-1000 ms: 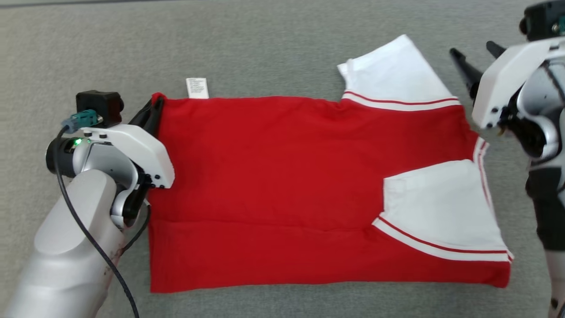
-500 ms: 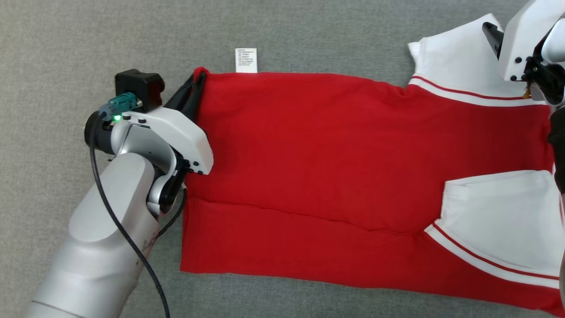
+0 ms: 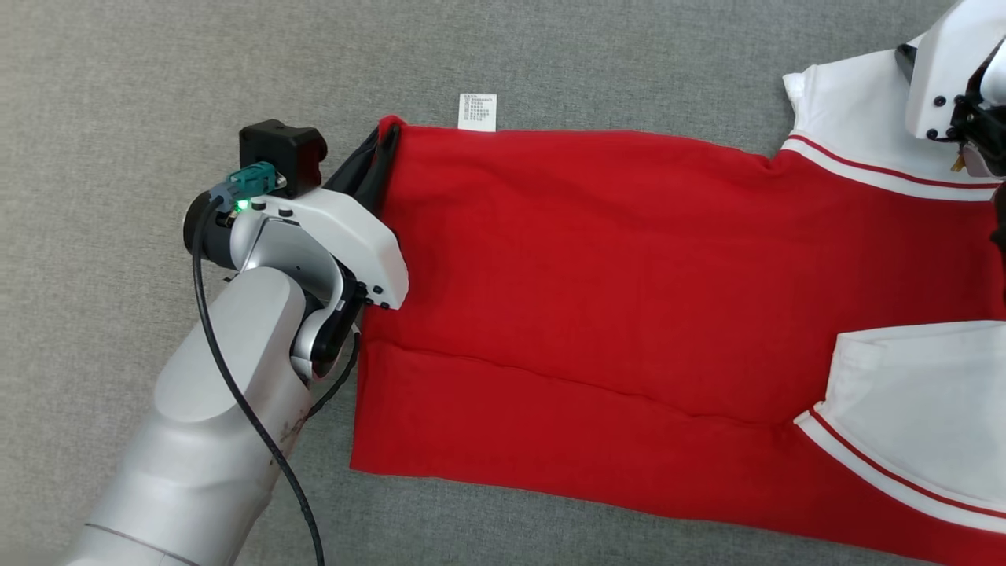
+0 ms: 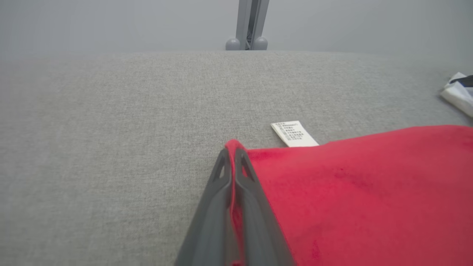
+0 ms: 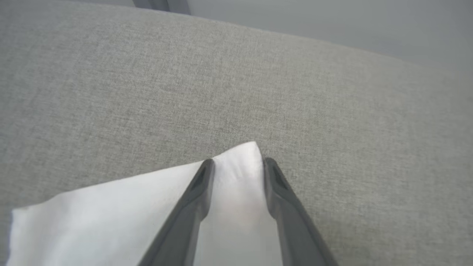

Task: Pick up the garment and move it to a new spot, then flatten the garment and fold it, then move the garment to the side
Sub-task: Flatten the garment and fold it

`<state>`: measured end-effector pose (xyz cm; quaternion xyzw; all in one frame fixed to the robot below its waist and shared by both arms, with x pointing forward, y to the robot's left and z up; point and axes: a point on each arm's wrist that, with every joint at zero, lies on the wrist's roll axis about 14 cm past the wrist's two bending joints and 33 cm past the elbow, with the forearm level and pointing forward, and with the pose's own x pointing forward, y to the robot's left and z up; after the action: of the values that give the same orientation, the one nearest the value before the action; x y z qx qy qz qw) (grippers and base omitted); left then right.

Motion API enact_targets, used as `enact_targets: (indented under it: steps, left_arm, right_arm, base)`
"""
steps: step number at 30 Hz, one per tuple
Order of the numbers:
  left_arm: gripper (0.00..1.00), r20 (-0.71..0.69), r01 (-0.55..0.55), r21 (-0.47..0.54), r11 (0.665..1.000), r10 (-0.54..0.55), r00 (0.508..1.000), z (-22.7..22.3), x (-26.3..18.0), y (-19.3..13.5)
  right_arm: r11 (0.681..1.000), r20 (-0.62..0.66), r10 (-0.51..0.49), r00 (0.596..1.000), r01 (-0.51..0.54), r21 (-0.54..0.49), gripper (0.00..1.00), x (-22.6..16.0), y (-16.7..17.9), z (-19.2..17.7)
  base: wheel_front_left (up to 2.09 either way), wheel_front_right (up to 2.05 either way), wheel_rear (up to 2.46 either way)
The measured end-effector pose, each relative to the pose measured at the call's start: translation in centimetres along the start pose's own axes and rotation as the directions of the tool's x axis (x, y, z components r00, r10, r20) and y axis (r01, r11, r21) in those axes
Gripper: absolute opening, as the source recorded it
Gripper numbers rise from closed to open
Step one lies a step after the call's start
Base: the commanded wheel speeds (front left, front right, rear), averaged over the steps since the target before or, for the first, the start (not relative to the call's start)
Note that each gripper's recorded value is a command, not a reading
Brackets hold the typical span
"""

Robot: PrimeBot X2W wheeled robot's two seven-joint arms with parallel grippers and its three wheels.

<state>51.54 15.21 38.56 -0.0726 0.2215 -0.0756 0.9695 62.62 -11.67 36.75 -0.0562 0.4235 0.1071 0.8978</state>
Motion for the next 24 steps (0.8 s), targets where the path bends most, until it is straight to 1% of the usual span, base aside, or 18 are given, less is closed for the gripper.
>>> enact_targets:
  steps: [3, 5, 7, 15, 20, 24]
  left_arm:
    - [0.00, 0.001, -0.007, -0.002, 1.000, 0.007, 1.000, 0.1, -0.3, 0.2]
    - [0.00, 0.001, -0.012, -0.003, 1.000, 0.012, 1.000, 0.2, -0.4, 0.4]
    - [0.00, 0.001, -0.014, -0.003, 1.000, 0.014, 1.000, 0.2, -0.4, 0.4]
    - [0.00, 0.005, -0.021, -0.015, 1.000, 0.021, 1.000, 0.5, -0.1, 0.7]
    - [0.00, 0.006, -0.029, -0.054, 0.998, 0.029, 1.000, 0.9, -0.1, 1.0]
    - [0.00, 0.009, -0.022, -0.061, 0.998, 0.022, 1.000, 1.2, -0.1, 0.9]
  right_arm:
    - [1.000, -0.008, 0.001, 1.000, -0.001, -0.011, 0.36, -0.1, 0.3, -0.2]
    - [1.000, -0.007, 0.002, 1.000, -0.002, -0.011, 0.22, -0.1, 0.4, -0.3]
    - [1.000, 0.004, 0.002, 1.000, -0.002, -0.017, 0.00, 0.0, 0.5, -0.2]
    - [1.000, 0.079, -0.022, 0.997, 0.022, -0.007, 0.00, -1.5, -0.5, 0.5]
    - [1.000, 0.163, -0.012, 0.987, 0.008, 0.028, 0.00, -3.3, -0.5, 1.8]
    - [0.999, 0.222, 0.002, 0.975, -0.009, 0.034, 0.00, -4.9, -0.1, 2.3]
  base:
    - [0.00, 0.00, 0.00]
    - [0.00, 0.00, 0.00]
    - [0.00, 0.00, 0.00]
    - [0.00, 0.00, 0.00]
    - [0.00, 0.00, 0.00]
    - [0.00, 0.00, 0.00]
